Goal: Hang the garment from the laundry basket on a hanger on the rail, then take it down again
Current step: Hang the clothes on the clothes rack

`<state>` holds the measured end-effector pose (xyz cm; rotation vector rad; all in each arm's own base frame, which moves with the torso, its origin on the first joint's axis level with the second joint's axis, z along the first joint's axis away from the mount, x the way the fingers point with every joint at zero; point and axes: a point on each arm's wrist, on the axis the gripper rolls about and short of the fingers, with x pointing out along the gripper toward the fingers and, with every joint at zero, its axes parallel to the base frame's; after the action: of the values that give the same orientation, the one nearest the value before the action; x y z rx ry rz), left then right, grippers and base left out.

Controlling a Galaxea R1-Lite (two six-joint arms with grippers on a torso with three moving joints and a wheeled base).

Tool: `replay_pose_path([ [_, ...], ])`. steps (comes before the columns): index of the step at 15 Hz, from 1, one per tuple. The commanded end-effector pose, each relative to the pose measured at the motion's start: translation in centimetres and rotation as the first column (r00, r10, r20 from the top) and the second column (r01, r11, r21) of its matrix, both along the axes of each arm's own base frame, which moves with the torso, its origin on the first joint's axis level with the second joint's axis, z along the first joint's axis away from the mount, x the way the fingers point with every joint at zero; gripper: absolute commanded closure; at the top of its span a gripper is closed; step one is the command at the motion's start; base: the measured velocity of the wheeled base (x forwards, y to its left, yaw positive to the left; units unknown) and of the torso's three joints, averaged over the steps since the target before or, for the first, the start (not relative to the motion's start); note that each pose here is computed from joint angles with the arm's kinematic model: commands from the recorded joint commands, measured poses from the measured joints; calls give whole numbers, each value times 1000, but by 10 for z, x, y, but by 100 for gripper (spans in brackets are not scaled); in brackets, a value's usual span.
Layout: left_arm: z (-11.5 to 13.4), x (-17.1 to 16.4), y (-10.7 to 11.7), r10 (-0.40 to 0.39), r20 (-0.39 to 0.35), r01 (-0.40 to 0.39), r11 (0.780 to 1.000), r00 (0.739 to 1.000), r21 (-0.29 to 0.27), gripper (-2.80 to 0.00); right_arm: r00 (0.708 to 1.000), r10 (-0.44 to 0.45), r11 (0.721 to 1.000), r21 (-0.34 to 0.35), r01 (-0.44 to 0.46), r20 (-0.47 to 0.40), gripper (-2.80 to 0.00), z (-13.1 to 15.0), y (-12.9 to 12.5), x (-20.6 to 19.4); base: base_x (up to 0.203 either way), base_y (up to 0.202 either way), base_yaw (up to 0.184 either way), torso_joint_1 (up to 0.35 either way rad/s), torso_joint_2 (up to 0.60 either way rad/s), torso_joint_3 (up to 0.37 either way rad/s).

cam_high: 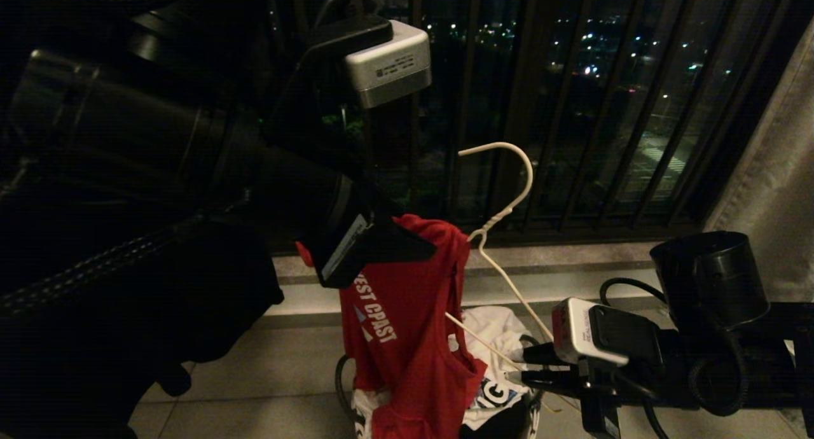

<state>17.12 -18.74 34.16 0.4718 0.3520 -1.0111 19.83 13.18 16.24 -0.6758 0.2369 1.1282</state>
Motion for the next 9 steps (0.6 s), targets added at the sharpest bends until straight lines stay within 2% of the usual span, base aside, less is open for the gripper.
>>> replay_pose_path([
  [1,6,-16,19,57,21,-57,998,998,-12,0,1000,0,1000,7,0,1,0,1,1,1,0,0,0,0,0,0],
  [5,20,-35,49,148,37,-144,986,988,-88,0,1000,-28,999,25,28,3,0,6,-3,4,0,0,0,0,0,0],
  [7,11,-29,58,215,20,-214,975,976,-63,0,998,-57,995,77,58,-10,0,17,-4,3,0,0,0,0,0,0],
  [9,8,-24,63,262,19,-261,964,965,-51,0,998,-49,991,122,52,-29,0,24,-5,1,0,0,0,0,0,0],
])
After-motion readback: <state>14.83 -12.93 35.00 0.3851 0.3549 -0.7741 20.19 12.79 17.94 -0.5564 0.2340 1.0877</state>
